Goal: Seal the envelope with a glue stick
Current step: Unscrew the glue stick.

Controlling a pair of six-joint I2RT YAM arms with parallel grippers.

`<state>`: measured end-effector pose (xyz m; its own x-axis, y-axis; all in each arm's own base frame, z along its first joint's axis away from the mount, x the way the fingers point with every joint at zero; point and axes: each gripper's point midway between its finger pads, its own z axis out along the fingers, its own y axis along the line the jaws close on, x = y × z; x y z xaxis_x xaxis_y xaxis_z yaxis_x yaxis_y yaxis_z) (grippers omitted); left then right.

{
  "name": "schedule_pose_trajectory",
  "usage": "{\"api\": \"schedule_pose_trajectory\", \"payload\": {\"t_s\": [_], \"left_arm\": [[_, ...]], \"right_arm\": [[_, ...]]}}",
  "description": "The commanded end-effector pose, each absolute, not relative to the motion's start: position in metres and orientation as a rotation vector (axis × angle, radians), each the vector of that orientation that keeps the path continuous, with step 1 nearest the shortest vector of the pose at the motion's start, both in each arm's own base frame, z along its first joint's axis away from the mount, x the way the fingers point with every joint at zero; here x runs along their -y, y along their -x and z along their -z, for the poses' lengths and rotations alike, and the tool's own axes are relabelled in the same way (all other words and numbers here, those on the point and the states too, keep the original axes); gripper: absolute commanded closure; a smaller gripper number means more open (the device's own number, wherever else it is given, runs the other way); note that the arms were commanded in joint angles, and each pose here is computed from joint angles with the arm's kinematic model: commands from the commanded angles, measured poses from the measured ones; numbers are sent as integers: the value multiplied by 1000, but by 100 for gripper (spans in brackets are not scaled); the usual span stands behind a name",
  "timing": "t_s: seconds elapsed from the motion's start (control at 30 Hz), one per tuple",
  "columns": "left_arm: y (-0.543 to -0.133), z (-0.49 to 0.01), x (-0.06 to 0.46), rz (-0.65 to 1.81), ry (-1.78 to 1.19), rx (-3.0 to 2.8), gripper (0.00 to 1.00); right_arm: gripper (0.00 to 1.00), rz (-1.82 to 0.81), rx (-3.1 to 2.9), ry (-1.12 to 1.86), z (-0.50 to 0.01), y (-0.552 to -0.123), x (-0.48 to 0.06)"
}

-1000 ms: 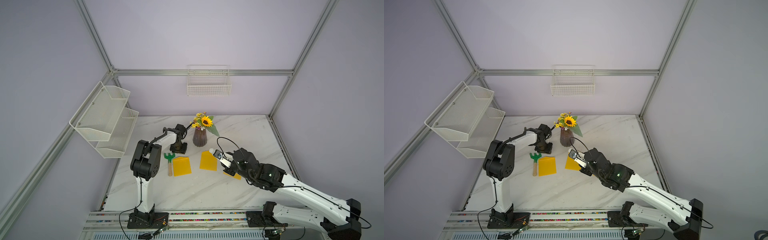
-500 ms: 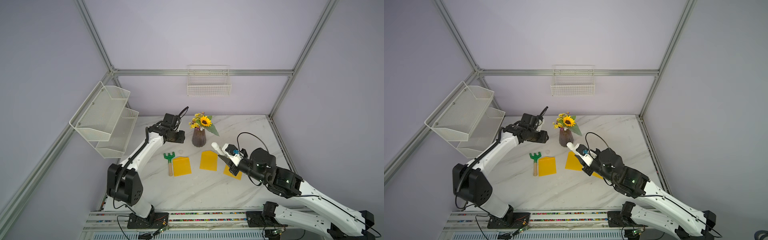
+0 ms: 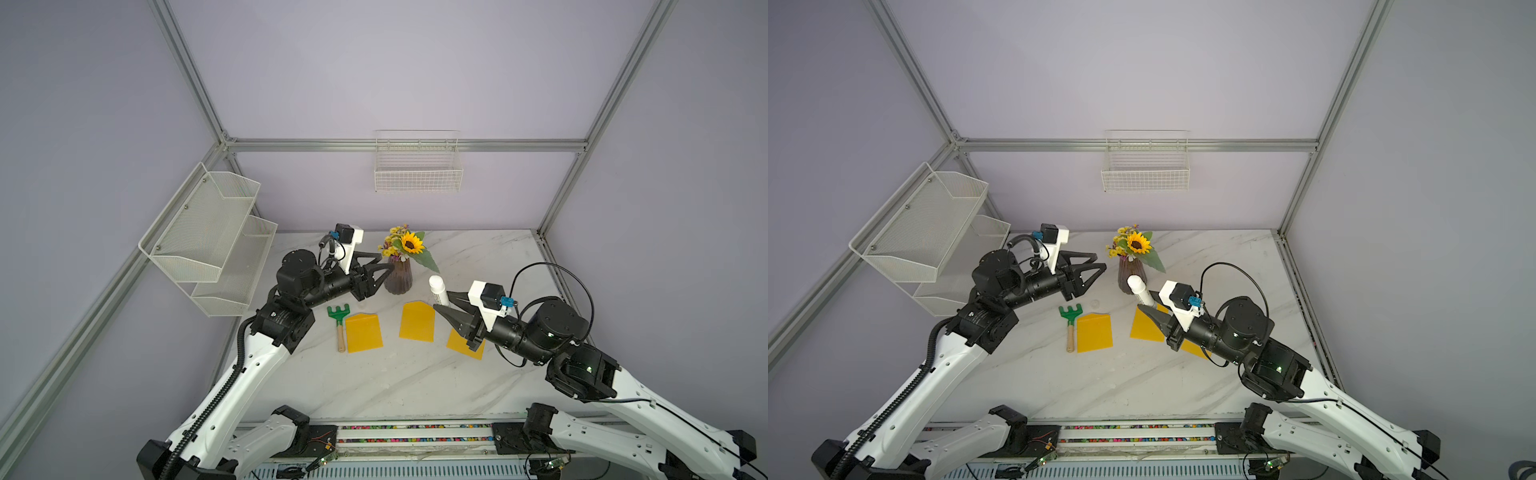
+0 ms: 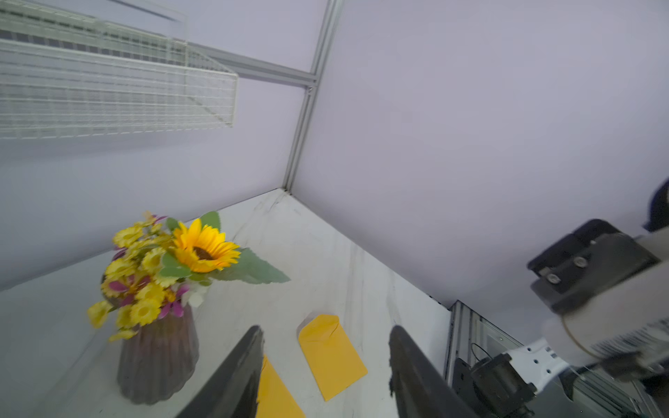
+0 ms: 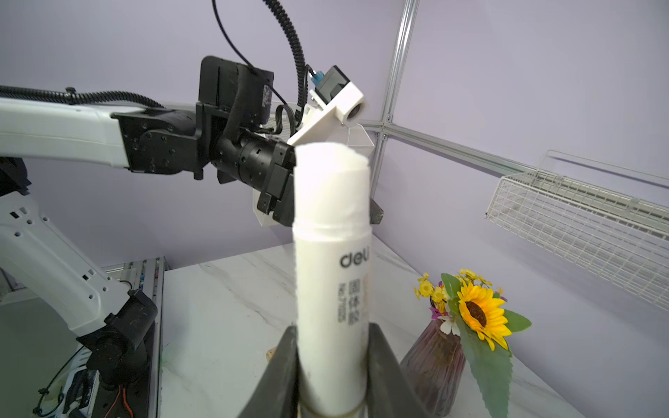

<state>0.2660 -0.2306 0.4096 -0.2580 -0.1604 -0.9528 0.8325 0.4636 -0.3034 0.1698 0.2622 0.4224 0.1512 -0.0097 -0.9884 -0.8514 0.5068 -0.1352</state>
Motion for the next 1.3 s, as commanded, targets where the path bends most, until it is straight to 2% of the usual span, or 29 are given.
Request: {"api": "schedule_pose_trajectory", "payload": {"t_s": [0.0, 0.13, 0.33, 0.83, 1.27], "left_arm": [[-207, -474, 235, 1194, -783, -1148, 44], [-173, -498, 231, 1233, -830, -970, 42], [-148, -517, 244, 1289, -929, -883, 41], [-150, -508, 282, 1330, -1003, -909, 41], [-153, -501, 301, 1353, -1055, -935, 58]], "right_arm": [[100, -820, -1173, 843, -451, -156, -266], [100, -850, -1151, 830, -461, -154, -267], [100, -876, -1155, 841, -464, -155, -275], [100, -958, -1135, 835, -473, -153, -286], [100, -955, -1145, 814, -474, -157, -286]]}}
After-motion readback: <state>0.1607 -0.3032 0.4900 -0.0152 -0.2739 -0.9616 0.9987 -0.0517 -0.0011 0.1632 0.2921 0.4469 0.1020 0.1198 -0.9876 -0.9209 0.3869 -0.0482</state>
